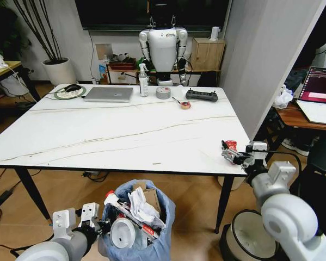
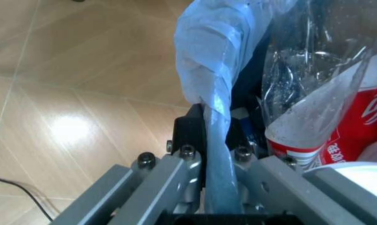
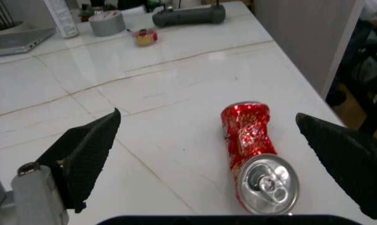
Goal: Pick up the trash bin and place the trash from the table into it.
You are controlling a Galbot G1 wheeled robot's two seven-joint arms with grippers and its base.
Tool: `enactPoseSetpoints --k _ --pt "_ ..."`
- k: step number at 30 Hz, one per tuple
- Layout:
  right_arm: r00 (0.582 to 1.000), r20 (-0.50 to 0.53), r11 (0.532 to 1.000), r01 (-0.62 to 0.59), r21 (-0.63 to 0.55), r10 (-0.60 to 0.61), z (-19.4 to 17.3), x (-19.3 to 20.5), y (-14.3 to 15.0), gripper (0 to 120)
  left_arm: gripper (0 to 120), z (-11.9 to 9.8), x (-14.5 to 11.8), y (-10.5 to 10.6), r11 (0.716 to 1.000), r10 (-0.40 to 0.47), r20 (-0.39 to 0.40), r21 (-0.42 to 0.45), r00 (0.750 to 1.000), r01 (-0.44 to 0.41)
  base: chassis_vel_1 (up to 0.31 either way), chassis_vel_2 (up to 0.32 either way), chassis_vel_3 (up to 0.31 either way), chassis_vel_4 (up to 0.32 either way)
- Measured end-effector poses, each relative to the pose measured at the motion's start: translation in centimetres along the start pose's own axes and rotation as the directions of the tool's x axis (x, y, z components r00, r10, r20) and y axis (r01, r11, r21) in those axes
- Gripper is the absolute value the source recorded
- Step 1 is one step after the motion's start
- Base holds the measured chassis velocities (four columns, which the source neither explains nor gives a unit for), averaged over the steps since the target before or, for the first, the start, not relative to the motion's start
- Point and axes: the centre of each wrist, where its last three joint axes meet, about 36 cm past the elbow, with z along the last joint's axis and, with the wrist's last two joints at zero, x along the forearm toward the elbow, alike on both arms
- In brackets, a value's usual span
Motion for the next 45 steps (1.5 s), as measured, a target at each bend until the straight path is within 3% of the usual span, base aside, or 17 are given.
enactPoseSetpoints --k 3,10,45 --pt "0.998 -0.059 0.999 -0.007 -0.039 0.005 0.2 -0.6 -0.1 100 0 0.0 0.0 0.0 1.000 0.000 0.001 0.002 1.000 0.000 0.046 0.040 -0.024 -0.031" --pt "0.996 -0.086 0.997 -0.025 -0.069 0.019 1.2 -1.6 -0.4 100 0 -0.1 0.0 0.0 1.000 0.004 0.004 0.002 1.000 -0.004 0.000 0.000 0.000 0.000" --pt "0.995 -0.089 0.995 -0.061 -0.076 0.054 3.0 -3.8 -2.2 100 0 -0.2 0.0 0.0 1.000 0.021 0.008 -0.006 1.000 -0.021 0.000 0.000 0.000 0.000"
